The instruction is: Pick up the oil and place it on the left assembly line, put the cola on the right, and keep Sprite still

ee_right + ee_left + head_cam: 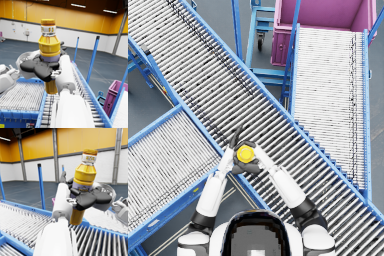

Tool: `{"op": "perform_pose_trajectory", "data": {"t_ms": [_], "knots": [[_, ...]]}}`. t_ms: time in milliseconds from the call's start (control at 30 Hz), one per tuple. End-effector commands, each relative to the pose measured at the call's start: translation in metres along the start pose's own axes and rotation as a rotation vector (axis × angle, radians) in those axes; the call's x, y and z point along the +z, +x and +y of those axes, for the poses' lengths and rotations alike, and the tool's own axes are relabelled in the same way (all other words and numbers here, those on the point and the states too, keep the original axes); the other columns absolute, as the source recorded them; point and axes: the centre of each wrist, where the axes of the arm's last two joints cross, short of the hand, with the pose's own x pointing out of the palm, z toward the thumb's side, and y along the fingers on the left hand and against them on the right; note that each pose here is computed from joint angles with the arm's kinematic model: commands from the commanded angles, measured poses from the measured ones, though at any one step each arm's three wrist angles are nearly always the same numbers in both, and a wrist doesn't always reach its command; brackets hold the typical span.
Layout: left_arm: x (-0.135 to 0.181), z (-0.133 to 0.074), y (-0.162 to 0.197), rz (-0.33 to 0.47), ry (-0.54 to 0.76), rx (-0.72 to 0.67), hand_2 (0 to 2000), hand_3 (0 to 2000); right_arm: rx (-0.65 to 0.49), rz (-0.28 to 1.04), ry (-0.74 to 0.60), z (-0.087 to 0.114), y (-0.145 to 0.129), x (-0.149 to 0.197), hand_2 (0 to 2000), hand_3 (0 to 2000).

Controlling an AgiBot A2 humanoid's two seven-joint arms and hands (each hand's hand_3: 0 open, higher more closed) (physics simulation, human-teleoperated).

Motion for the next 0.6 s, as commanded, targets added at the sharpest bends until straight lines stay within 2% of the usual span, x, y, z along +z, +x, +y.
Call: {"op": "perform_pose_trajectory", "data": {"t_ms": [33, 67, 100, 167, 233, 367, 400, 433, 567, 600], "knots": [[0.003, 0.008, 0.006, -0.014, 0.021, -0.012, 0, 0, 0.020, -0.005, -0.002, -0.004, 0.006, 0.000, 2000, 2000], [0.003, 0.008, 0.004, -0.012, 0.021, -0.002, 1361, 327, 0.019, -0.004, -0.027, -0.006, 0.005, 0.006, 2000, 2000], [0.001, 0.008, 0.003, -0.009, 0.020, -0.037, 2000, 653, 0.006, 0.001, -0.053, -0.007, 0.003, 0.012, 2000, 2000], [-0.002, 0.004, 0.006, -0.008, 0.008, -0.104, 2000, 1307, 0.012, 0.010, -0.090, -0.006, 0.001, 0.023, 2000, 2000], [-0.002, 0.003, 0.007, -0.008, 0.014, -0.108, 2000, 1960, 0.013, 0.011, -0.127, -0.006, 0.001, 0.034, 2000, 2000], [-0.007, 0.002, 0.003, -0.012, 0.003, -0.075, 2000, 2000, -0.033, 0.003, -0.224, -0.005, -0.002, 0.062, 2000, 2000], [-0.005, 0.003, 0.002, -0.012, 0.011, -0.076, 2000, 2000, -0.036, -0.001, -0.218, -0.005, -0.002, 0.061, 639, 1673], [-0.004, 0.003, -0.001, -0.010, 0.008, -0.066, 2000, 2000, -0.094, -0.001, -0.224, -0.002, -0.007, 0.061, 0, 1347], [0.006, 0.003, -0.020, 0.008, 0.035, 0.014, 2000, 2000, -0.181, 0.005, -0.244, 0.010, -0.022, 0.063, 0, 40], [0.011, 0.002, -0.028, 0.017, 0.050, 0.047, 2000, 2000, -0.205, 0.006, -0.241, 0.012, -0.027, 0.062, 0, 0]]}}
